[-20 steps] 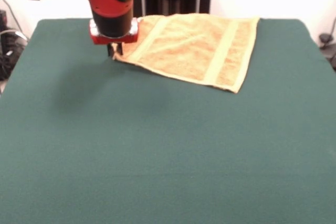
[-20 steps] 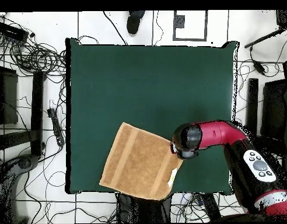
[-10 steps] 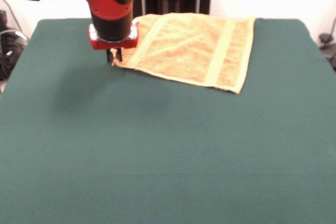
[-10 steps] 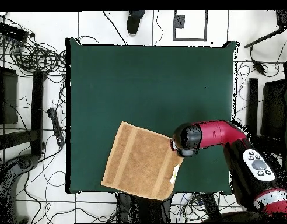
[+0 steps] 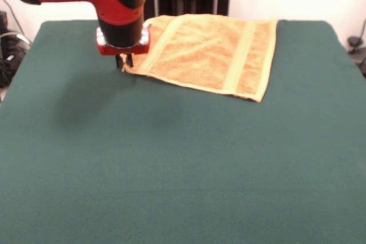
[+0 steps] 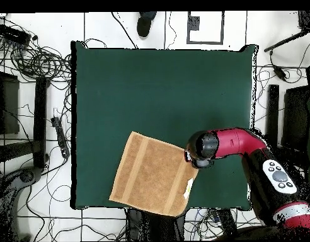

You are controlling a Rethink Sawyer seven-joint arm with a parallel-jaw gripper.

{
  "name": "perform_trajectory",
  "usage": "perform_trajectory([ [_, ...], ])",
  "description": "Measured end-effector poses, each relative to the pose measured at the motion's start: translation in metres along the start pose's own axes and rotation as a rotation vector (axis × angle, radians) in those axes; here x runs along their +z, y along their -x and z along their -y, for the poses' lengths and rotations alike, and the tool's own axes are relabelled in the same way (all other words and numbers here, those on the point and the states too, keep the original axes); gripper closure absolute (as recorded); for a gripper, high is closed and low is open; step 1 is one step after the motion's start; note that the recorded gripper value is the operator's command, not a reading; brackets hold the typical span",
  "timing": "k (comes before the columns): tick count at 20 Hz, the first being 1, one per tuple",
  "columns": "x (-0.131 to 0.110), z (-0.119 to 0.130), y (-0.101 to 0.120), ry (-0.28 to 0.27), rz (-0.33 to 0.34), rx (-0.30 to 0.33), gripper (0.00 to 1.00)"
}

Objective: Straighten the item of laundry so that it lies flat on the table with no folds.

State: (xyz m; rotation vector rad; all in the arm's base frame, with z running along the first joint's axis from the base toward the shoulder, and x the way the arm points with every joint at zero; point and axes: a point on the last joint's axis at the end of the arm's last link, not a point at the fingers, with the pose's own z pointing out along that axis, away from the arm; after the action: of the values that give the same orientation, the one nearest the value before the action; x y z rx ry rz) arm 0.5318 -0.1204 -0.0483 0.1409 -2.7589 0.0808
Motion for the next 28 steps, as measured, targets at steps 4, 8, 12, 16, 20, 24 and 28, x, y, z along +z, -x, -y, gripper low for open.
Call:
perform_trajectory([
  [4, 0.0, 0.001, 0.003, 0.006, -0.023, 0.009, 1.0],
  [8, 0.0, 0.001, 0.005, 0.006, -0.039, 0.011, 1.0],
  [12, -0.001, 0.001, 0.005, 0.005, -0.039, 0.01, 1.0],
  [16, -0.002, 0.0, 0.005, 0.0, -0.036, 0.007, 1.0],
  [20, -0.004, 0.0, 0.006, -0.004, -0.032, 0.006, 1.0],
  [24, -0.008, 0.0, 0.007, -0.009, -0.028, 0.005, 1.0],
  [28, -0.014, 0.002, 0.008, -0.02, -0.019, 0.005, 1.0],
])
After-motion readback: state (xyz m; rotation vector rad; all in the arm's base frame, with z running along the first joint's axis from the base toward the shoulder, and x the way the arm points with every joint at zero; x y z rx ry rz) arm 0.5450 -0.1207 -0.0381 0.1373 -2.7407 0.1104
